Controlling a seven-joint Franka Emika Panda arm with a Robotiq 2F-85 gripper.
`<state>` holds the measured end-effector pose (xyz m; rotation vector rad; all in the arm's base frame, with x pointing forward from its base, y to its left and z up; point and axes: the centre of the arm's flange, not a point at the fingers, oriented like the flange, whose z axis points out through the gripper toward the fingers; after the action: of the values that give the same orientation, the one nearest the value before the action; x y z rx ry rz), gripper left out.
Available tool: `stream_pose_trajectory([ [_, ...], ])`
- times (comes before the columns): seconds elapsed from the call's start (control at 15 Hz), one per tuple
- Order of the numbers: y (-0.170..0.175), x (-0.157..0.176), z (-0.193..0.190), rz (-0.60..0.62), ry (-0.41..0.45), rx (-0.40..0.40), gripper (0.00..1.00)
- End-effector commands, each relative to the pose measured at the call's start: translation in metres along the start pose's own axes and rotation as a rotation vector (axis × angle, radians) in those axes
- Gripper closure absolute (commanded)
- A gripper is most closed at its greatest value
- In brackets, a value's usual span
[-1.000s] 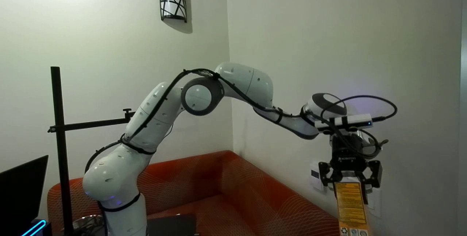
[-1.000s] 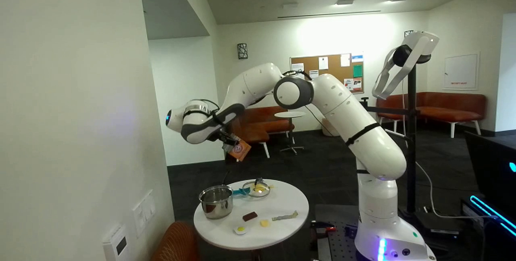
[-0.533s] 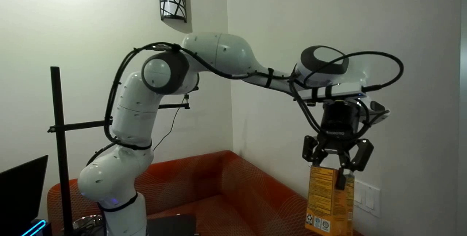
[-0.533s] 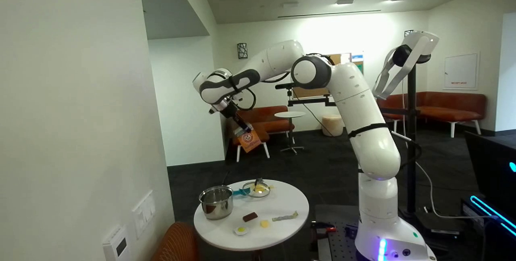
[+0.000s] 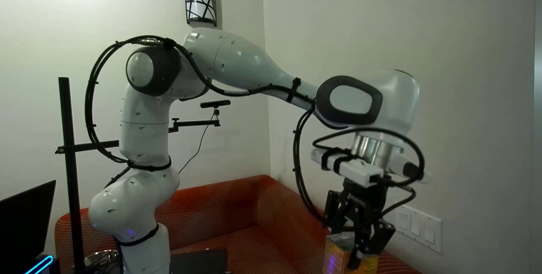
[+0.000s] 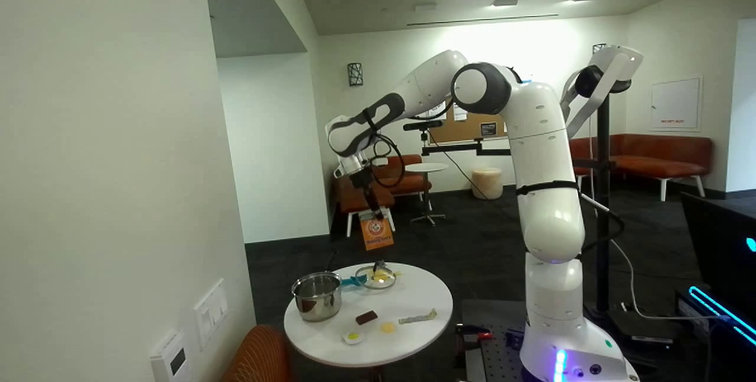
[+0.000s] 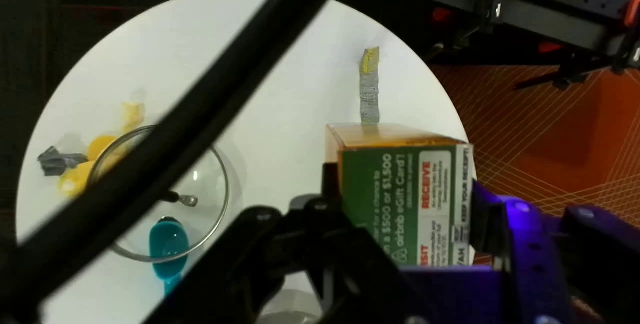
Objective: Pour the contents in the box into the pot
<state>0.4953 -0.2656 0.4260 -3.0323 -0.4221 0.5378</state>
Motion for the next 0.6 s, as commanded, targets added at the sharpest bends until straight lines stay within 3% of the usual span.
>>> stream_pose_trajectory([
  [0.0, -0.016, -0.027, 0.043, 0.062, 0.058, -0.008, 0.72],
  [0.53, -0.015, -0.037, 0.128, 0.142, 0.036, -0.046, 0.72],
])
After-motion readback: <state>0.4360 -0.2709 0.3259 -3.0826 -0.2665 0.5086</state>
